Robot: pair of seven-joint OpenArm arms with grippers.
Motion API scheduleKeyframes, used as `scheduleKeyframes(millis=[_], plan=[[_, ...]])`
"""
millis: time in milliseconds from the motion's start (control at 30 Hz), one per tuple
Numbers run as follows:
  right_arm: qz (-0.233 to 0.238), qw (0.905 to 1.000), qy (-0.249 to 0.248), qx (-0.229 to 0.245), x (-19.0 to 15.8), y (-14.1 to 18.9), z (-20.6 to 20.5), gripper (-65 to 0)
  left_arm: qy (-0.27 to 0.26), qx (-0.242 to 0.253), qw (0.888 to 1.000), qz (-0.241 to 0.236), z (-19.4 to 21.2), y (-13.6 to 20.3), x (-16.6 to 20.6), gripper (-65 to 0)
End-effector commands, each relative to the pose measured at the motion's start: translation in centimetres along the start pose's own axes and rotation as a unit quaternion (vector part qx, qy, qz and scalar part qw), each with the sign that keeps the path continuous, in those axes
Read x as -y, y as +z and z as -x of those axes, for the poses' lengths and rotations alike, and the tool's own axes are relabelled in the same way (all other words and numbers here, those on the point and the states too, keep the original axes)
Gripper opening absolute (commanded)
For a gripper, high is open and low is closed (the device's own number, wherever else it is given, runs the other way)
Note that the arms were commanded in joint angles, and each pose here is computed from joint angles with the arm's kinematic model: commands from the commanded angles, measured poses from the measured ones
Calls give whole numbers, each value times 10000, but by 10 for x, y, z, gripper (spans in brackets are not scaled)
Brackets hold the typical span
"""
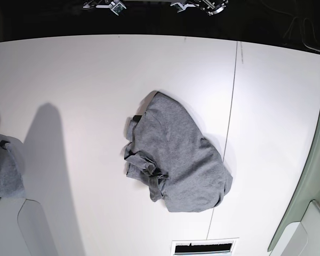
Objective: Layout the t-shirt on the table in an organized manner, then fold the t-shirt properly
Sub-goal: 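Move both grippers down toward the crumpled grey t-shirt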
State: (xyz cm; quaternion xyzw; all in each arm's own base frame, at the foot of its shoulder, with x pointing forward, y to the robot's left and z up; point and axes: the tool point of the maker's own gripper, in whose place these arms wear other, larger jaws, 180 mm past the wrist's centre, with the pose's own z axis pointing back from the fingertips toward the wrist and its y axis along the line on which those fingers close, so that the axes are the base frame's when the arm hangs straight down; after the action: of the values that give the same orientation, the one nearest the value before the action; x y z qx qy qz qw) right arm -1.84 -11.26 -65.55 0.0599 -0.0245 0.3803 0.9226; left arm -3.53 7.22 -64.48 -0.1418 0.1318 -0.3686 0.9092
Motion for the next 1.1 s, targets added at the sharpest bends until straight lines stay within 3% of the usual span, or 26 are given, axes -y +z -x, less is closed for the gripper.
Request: scheduleKeyframes(millis=[0,300,467,567,733,900,1067], plan=[[-4,10000,4,27,-1,3,7,-641,62,26,10000,52,7,0,3,-523],[-150,9967,-364,710,-1,45,27,-642,739,1236,9893,-245,5,38,-12,-512],[-258,9875,-334,1521,0,87,-3,-642,1379,2103,9652,-717,6,92,-42,-512],[-205,9790,-181,2021,6,117,-26,-642,1458,2642,9497,-833,4,132,-51,-503],[-83,9596,154,2807,18,163,-75,-642,1460,3294,9271,-1035,1,203,-61,-363],[107,9326,362,3588,25,203,-129,-642,1243,3722,9079,-1472,-1,263,-74,-362],[213,8961,132,4432,53,240,-188,-642,976,4345,8795,-1678,-22,306,-91,-361]])
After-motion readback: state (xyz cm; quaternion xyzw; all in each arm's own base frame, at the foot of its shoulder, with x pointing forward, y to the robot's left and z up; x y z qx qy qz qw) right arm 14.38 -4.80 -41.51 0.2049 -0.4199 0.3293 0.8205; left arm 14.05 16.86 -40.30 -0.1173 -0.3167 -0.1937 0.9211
